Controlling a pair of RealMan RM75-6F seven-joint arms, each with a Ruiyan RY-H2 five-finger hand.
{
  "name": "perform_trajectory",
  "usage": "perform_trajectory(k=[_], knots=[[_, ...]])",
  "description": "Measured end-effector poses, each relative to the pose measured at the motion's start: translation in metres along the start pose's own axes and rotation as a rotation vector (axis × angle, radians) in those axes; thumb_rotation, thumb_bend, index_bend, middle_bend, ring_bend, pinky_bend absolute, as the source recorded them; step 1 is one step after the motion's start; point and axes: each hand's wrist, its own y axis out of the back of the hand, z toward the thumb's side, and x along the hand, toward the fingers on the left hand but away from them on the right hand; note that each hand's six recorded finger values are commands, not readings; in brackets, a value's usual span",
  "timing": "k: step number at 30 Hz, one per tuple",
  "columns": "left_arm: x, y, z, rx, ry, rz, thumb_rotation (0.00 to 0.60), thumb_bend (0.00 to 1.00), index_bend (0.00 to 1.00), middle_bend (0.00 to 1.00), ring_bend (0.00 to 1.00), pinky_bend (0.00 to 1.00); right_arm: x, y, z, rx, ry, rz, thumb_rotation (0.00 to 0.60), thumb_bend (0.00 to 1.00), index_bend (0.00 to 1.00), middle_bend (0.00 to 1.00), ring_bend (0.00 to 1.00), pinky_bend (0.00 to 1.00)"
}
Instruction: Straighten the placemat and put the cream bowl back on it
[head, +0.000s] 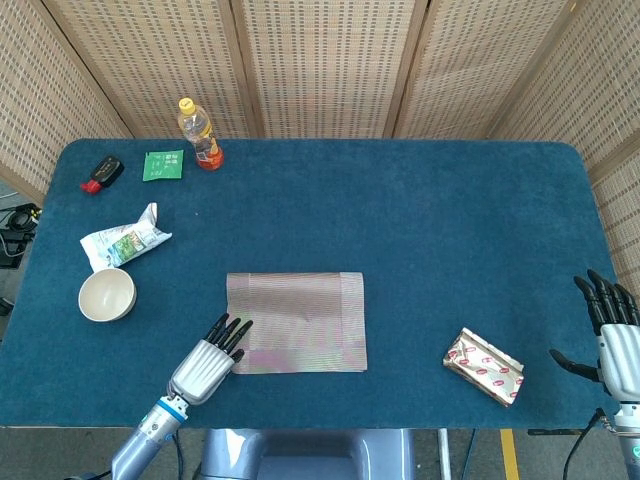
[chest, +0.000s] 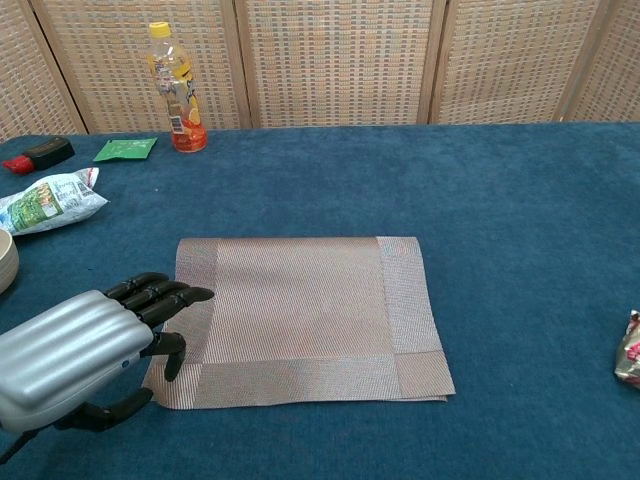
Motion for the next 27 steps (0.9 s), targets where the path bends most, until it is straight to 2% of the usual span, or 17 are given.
perform_trajectory(k=[8,16,23,27], knots=[[0.001,-0.001,-0.001,0.002,0.003,-0.005,0.6,0.51,0.48,0.0,0.0,0.0,0.0,0.0,0.0,-0.001,-0.002,0.0,0.6,0.09,0.01,0.0,0.0,0.0],[0.002,0.0,-0.003,0.001,0.01,0.0,0.6,0.52,0.62,0.0,0.0,0.0,0.0,0.0,-0.001,0.001,-0.003,0.0,0.6,0.09,0.01,0.0,0.0,0.0],[0.002,0.004,-0.007,-0.007,0.02,0.012,0.6,0.52,0.65,0.0,0.0,0.0,0.0,0.001,0.0,0.0,-0.003,0.0,0.6,0.09,0.01,0.0,0.0,0.0],[0.003,0.014,-0.009,-0.024,0.029,0.032,0.6,0.52,0.65,0.0,0.0,0.0,0.001,0.002,-0.001,0.001,-0.003,-0.003,0.6,0.09,0.01,0.0,0.0,0.0]])
